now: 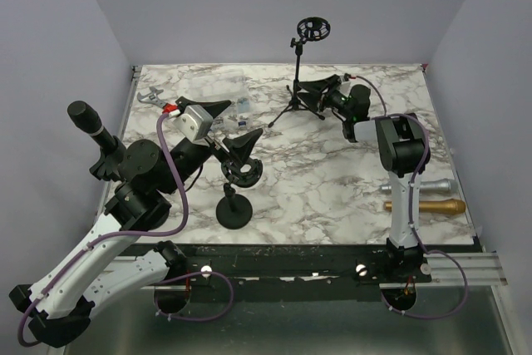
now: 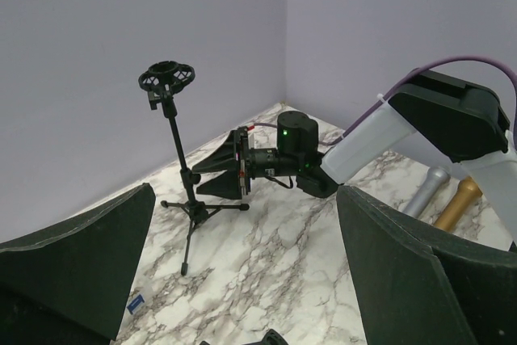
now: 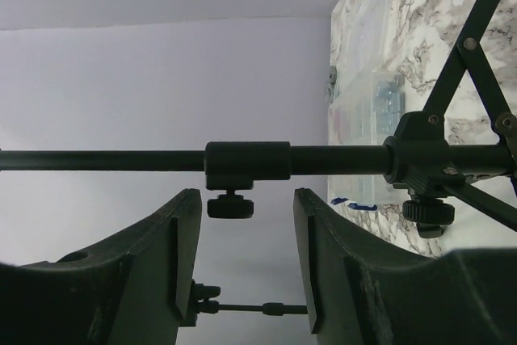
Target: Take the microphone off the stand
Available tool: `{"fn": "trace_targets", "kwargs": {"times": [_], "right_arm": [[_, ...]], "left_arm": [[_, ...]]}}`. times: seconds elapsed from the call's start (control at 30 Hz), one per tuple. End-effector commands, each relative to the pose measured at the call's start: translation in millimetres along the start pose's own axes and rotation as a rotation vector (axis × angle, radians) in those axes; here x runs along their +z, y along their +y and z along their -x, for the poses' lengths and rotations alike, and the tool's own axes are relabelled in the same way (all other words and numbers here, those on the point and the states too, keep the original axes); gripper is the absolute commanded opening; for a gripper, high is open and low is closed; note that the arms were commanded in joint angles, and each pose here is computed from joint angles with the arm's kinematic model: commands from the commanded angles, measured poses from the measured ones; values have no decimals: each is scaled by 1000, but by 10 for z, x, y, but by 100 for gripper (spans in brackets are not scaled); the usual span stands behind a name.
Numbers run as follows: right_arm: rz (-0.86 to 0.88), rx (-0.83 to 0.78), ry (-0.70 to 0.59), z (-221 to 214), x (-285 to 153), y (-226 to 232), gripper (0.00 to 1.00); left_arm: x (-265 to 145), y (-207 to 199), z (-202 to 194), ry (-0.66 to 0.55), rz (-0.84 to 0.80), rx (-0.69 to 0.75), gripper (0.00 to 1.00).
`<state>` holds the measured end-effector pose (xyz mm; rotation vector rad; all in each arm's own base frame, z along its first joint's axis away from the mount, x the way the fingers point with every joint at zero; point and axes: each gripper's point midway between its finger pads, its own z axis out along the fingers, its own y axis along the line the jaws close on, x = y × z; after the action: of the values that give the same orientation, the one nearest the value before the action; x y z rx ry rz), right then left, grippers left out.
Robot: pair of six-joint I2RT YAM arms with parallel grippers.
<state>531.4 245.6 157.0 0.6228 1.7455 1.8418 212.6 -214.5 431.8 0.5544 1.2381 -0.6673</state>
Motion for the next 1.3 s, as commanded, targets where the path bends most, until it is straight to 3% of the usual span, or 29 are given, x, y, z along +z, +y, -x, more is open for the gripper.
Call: {"fn": "trace_targets", "kwargs": {"times": [0.0, 0.27, 0.57, 0.87, 1.27], "right_arm": [[38, -17, 34, -68, 75, 29, 54], [32, -16, 35, -101, 95, -12, 43], [-43, -55, 25, -81, 110, -165, 1], [-307, -273, -39, 20, 79, -478, 1], [-710, -781, -152, 115, 69, -527, 0]], "left_arm": [[5, -18, -35, 5, -5, -3, 99], [-10, -16, -12, -1, -4, -2, 99], [-28, -22, 21, -10, -5, -3, 99], [-29, -25, 23, -10, -7, -3, 99], [-9, -22, -14, 0, -5, -4, 99]]}}
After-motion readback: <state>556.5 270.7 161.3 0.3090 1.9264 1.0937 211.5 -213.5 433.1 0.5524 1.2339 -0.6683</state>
